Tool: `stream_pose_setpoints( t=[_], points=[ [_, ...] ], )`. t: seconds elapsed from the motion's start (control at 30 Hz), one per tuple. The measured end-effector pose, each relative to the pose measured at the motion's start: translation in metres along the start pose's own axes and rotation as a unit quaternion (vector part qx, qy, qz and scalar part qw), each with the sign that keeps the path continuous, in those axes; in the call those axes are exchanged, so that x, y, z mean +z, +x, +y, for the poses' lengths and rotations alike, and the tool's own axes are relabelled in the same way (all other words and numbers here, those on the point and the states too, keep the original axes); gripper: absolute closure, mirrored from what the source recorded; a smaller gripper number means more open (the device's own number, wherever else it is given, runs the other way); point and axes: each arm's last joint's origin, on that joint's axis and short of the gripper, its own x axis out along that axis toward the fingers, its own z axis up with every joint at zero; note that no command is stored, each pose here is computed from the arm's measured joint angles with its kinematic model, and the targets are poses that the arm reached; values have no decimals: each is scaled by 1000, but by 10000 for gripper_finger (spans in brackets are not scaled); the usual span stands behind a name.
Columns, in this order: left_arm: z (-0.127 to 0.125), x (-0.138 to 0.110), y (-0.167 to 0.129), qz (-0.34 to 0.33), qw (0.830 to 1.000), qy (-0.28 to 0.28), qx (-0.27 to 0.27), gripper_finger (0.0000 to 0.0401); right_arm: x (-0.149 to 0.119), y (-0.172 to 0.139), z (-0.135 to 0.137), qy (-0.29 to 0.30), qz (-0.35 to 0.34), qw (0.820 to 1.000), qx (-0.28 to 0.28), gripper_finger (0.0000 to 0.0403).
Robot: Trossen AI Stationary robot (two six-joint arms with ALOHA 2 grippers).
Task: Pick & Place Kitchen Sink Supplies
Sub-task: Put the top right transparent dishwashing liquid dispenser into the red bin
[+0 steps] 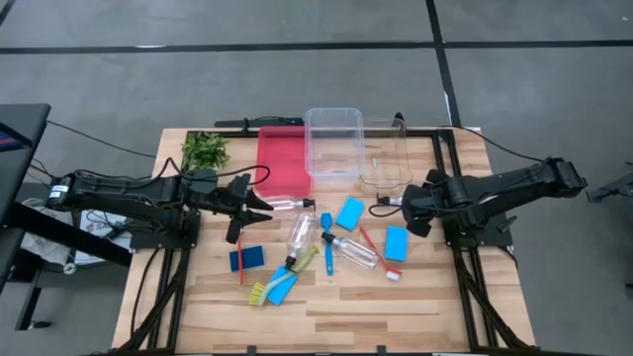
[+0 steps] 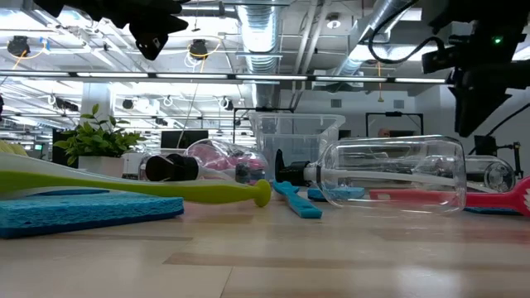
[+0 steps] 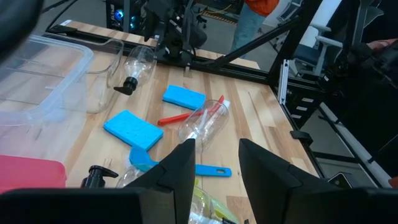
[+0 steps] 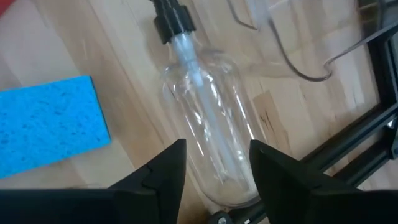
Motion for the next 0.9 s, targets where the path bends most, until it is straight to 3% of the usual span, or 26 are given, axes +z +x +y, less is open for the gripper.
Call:
stream_pose_setpoints(
  t=[0.4, 0.9],
  points=[
    [0, 0, 0, 0, 1000, 0, 0, 276, 8, 14, 7, -28, 38, 998, -45, 107],
    [0, 0, 0, 0, 1000, 0, 0, 276, 23, 44, 9, -62, 136, 988, -32, 90]
  ],
)
